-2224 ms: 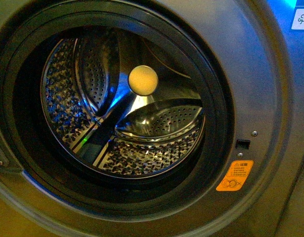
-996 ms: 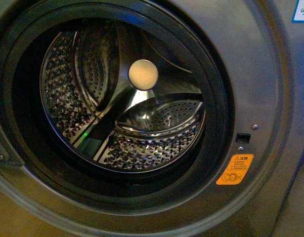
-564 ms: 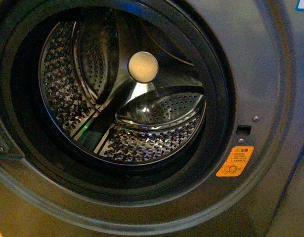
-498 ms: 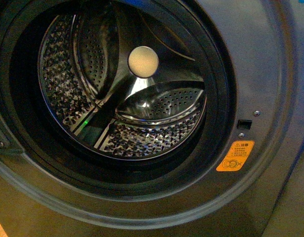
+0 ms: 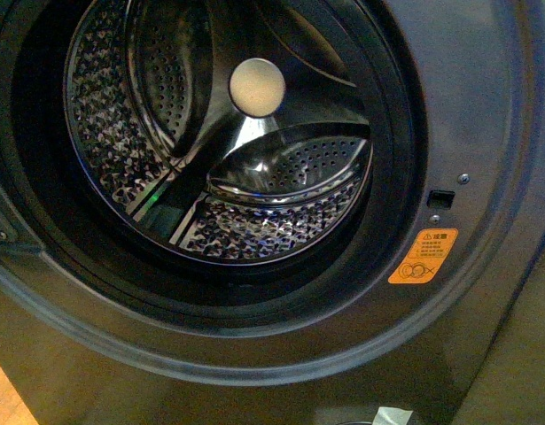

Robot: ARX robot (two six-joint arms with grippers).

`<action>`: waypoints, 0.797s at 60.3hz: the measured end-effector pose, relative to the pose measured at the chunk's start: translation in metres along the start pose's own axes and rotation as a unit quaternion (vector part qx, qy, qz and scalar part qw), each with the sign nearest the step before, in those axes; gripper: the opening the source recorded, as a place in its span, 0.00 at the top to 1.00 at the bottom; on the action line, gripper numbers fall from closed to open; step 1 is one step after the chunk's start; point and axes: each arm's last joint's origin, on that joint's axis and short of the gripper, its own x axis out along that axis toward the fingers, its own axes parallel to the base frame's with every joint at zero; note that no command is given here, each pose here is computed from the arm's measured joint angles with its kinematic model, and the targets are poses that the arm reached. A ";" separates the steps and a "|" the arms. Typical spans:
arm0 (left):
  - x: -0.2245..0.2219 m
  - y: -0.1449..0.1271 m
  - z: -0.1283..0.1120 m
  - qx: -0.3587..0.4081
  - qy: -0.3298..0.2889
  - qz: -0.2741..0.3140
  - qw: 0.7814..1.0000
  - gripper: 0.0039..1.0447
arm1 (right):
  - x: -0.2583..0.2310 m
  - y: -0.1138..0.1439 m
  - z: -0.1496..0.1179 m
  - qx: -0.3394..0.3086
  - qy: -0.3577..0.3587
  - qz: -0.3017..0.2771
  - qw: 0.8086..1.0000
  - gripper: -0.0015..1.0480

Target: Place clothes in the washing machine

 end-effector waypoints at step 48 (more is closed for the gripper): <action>0.000 0.000 0.000 0.000 0.000 0.000 1.000 0.06 | 0.006 -0.017 -0.002 0.038 -0.040 -0.063 0.997 0.97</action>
